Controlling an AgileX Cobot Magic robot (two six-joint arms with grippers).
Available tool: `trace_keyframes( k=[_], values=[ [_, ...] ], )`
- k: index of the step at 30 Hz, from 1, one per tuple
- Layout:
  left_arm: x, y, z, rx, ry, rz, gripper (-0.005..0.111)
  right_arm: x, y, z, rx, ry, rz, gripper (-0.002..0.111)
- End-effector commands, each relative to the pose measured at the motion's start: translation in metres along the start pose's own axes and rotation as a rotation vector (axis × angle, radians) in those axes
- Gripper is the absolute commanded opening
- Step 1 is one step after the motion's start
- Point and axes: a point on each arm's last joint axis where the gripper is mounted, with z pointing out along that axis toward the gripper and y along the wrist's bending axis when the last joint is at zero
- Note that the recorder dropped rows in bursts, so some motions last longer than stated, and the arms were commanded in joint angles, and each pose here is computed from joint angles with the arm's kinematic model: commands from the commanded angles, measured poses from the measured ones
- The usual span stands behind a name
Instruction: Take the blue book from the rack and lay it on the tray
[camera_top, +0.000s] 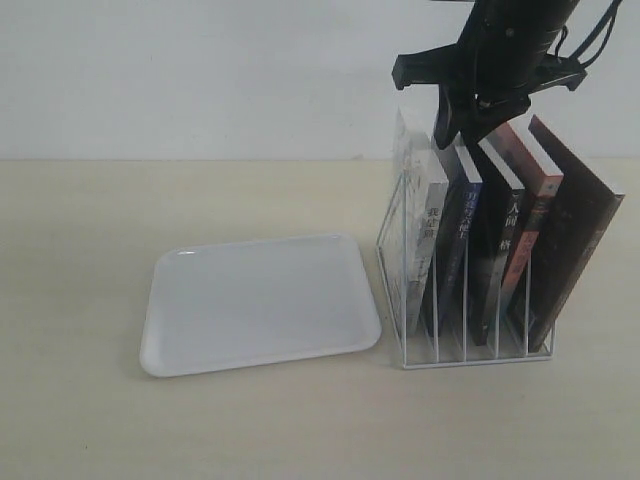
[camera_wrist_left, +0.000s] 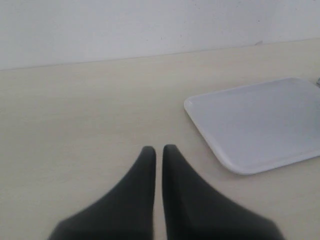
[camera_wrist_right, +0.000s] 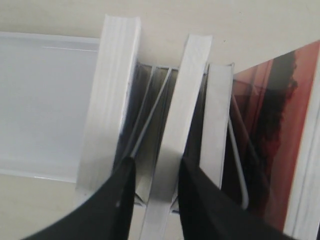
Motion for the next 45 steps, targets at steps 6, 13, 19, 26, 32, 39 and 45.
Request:
trace_keyframes(
  k=[6, 13, 19, 26, 32, 39, 45],
  values=[
    [-0.003, 0.0, -0.001, -0.001, -0.022, -0.006, 0.005, -0.001, -0.001, 0.0, 0.011, -0.004, 0.001, 0.029],
    [-0.003, 0.0, -0.001, -0.001, -0.022, -0.006, 0.005, -0.002, -0.003, 0.017, 0.014, 0.032, 0.01, 0.029],
    [-0.003, 0.0, -0.001, -0.001, -0.022, -0.006, 0.005, -0.002, -0.003, 0.019, 0.013, 0.038, 0.02, 0.026],
    [-0.003, 0.0, -0.001, -0.001, -0.022, -0.006, 0.005, -0.002, -0.003, 0.021, 0.013, 0.042, 0.02, 0.001],
    [-0.003, 0.0, -0.001, -0.001, -0.022, -0.006, 0.005, -0.002, -0.003, 0.021, 0.015, 0.042, 0.017, 0.0],
    [-0.003, 0.0, -0.001, -0.001, -0.022, -0.006, 0.005, -0.001, -0.001, 0.003, 0.012, 0.002, 0.015, 0.0],
    [-0.003, 0.0, -0.001, -0.001, -0.022, -0.006, 0.005, -0.003, 0.005, -0.062, -0.003, -0.169, 0.0, 0.0]
  ],
)
